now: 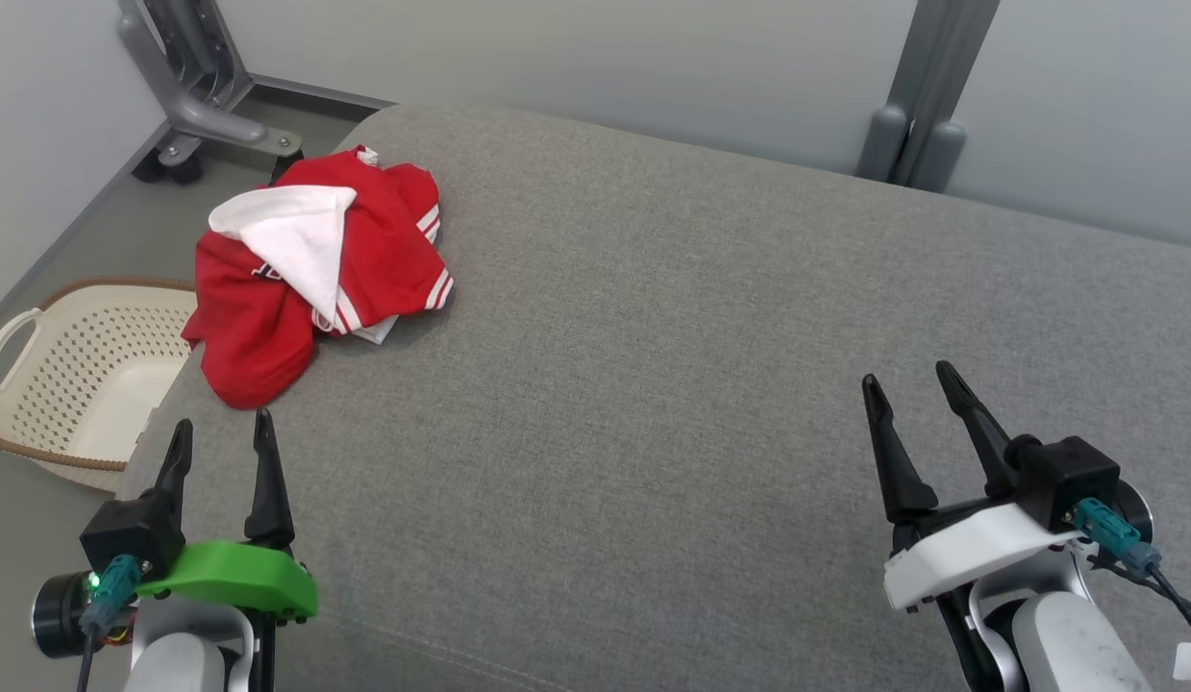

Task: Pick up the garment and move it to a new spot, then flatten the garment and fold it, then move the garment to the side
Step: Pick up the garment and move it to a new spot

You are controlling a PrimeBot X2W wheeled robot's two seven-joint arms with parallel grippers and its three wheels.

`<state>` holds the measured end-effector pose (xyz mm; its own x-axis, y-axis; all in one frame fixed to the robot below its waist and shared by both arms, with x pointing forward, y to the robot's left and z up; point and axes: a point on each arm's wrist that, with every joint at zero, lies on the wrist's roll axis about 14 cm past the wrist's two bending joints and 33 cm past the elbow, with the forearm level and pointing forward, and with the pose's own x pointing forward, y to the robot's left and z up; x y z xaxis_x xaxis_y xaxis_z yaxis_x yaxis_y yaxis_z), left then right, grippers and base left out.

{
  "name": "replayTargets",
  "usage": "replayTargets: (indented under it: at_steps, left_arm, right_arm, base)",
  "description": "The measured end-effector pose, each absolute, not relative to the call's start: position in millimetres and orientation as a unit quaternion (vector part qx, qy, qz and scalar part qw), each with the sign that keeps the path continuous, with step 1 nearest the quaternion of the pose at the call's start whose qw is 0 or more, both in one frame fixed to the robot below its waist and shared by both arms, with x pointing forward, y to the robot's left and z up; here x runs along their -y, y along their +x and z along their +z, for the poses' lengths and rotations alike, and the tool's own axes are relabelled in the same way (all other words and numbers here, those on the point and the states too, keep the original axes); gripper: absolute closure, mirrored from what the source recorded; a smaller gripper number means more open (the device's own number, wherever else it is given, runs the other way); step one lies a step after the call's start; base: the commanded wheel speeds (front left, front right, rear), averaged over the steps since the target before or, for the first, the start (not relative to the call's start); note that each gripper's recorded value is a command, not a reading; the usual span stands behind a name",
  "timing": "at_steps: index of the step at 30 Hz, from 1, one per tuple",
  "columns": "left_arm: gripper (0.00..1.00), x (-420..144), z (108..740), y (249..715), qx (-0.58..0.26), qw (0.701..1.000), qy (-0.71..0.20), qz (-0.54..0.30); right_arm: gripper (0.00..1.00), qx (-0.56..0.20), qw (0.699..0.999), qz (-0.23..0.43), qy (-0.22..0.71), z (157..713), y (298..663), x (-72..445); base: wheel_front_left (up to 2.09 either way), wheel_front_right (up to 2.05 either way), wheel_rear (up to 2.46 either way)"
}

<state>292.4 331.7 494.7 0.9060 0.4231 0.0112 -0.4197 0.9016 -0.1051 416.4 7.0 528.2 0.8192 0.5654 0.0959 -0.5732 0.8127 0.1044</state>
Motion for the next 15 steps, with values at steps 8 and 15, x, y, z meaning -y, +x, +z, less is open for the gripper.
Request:
replayTargets:
  at_steps: [8, 15]
  left_arm:
    - [0.0, -331, 518, 342, 0.042, 0.978, -0.046, 0.197]
    - [0.0, -343, 498, 408, -0.001, 0.981, -0.055, 0.185]
  right_arm:
    - [0.0, 0.042, 0.951, 0.304, 0.044, 536, 445, -7]
    - [0.0, 0.05, 0.953, 0.296, 0.032, 532, 488, 0]
  base:
    - [0.0, 0.0, 0.0]
    - [0.0, 0.0, 0.0]
